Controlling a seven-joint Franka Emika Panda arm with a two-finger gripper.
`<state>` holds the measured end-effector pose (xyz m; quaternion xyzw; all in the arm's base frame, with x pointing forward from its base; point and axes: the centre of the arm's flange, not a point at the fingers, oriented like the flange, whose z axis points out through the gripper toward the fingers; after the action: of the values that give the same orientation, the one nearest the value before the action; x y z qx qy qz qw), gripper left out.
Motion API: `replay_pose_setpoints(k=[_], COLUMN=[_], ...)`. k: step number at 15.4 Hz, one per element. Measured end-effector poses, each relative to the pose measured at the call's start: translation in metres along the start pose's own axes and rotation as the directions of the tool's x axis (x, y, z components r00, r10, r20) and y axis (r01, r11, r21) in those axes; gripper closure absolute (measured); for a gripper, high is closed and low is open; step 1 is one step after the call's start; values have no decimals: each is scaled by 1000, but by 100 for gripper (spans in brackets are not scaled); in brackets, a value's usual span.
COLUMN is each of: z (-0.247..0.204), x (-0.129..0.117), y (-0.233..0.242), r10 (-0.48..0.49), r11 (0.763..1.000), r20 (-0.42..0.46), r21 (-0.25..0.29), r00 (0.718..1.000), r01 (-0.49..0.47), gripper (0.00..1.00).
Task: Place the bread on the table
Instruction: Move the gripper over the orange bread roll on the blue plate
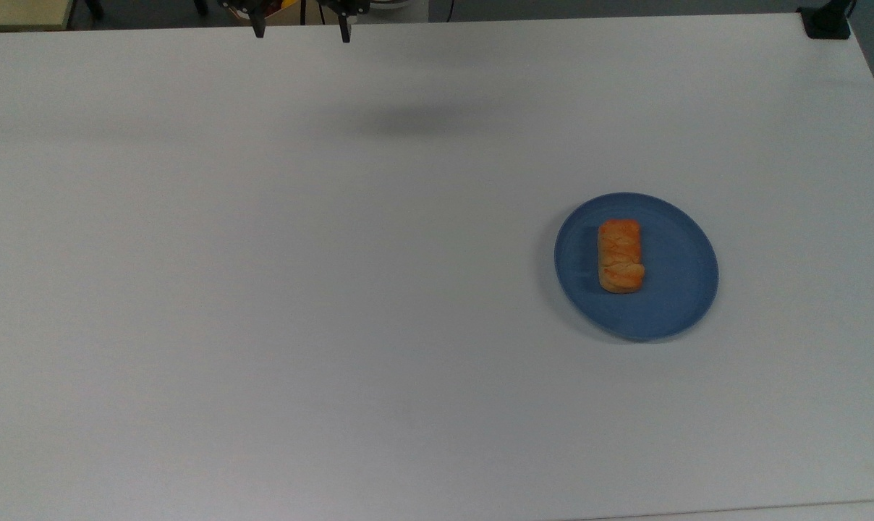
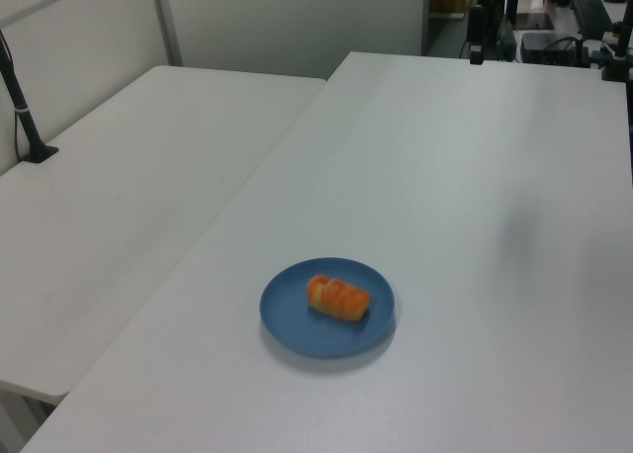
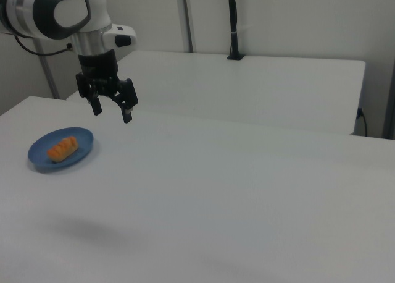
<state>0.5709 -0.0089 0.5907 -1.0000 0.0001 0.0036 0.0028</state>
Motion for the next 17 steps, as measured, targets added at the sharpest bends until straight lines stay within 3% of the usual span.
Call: replay_pose_setpoints(k=[10, 13, 17], z=[-2, -11, 8], x=[1, 7, 21], y=[-10, -46, -132], r10=[-17, -30, 10], r11=[1000, 999, 999], r20=[-4, -53, -111], r21=[1, 17, 44], r00=[1000, 998, 994], r01=[17, 31, -5], gripper=[0, 0, 0])
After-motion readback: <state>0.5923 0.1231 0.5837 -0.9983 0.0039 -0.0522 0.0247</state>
